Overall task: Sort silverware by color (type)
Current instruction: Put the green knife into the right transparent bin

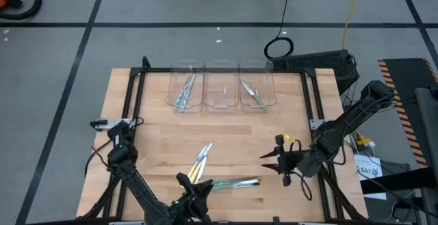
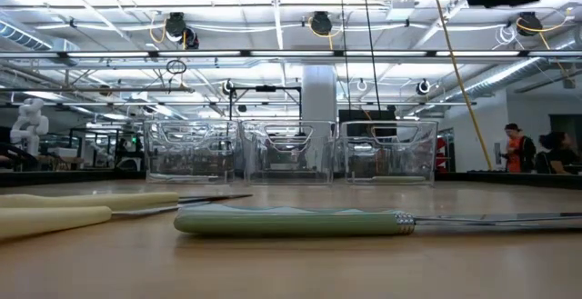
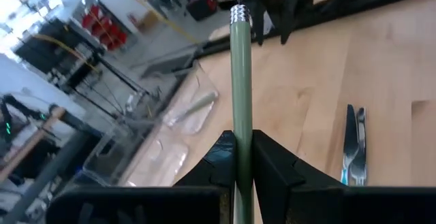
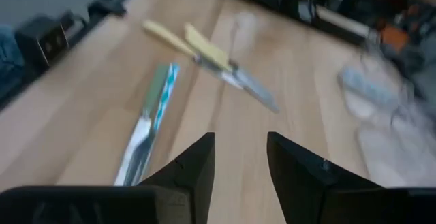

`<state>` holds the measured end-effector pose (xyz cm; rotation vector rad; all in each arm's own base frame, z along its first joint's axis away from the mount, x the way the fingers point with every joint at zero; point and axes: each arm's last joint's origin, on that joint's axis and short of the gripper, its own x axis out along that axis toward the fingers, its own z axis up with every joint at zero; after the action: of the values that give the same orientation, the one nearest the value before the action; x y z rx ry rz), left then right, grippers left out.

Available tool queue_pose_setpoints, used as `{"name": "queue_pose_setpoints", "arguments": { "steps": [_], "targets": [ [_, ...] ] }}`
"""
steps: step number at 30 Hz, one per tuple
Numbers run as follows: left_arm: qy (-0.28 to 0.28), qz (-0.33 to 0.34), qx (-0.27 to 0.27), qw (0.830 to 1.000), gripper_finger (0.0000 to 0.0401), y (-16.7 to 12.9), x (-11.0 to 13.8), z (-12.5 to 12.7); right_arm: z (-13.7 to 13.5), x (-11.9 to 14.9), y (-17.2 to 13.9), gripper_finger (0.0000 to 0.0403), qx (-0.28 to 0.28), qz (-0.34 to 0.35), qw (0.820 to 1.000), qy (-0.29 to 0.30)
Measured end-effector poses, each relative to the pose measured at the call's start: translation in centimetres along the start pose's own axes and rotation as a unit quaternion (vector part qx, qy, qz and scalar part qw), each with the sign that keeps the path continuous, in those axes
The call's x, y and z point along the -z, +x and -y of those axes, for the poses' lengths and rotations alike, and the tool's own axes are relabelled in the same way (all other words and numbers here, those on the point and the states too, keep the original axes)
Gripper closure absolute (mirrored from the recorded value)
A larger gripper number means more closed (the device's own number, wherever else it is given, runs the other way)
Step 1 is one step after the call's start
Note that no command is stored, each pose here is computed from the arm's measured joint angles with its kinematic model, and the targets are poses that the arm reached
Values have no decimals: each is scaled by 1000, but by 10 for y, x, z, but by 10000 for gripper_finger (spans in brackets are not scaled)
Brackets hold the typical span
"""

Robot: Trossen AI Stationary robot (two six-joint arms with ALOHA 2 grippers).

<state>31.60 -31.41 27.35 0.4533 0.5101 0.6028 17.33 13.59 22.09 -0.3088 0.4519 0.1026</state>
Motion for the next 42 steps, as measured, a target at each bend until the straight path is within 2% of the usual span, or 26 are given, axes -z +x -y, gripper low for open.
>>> {"name": "queue_pose_setpoints", "arguments": {
  "steps": [4,8,11,14,20,25,30,34,37,42],
  "targets": [
    [18,6,2,1000,368,1,-5,0,0,-10,0,273,0,44,999,-29],
    [23,25,21,999,368,-1,-24,0,-1,-16,0,273,-32,73,995,-60],
    [52,48,35,997,368,-4,-38,4,-2,-16,0,273,-61,78,992,-75],
    [89,60,54,993,368,-4,-52,-2,-2,-16,1,273,-67,78,991,-81],
    [74,70,127,987,368,15,-95,-57,-1,-16,1,273,-61,81,989,-109],
    [50,69,167,982,368,39,-116,-110,-1,-16,1,273,-60,82,987,-127],
    [43,28,219,974,368,65,-117,-157,-1,-16,0,273,-57,80,983,-154],
    [10,-11,198,980,368,71,-112,-194,3,-16,-6,273,-56,78,981,-168],
    [11,-26,189,982,368,77,-109,-196,8,-16,-13,273,-55,79,980,-173],
    [25,-39,185,982,368,90,-95,-172,17,-19,-26,273,-51,95,978,-179]
  ]
}}
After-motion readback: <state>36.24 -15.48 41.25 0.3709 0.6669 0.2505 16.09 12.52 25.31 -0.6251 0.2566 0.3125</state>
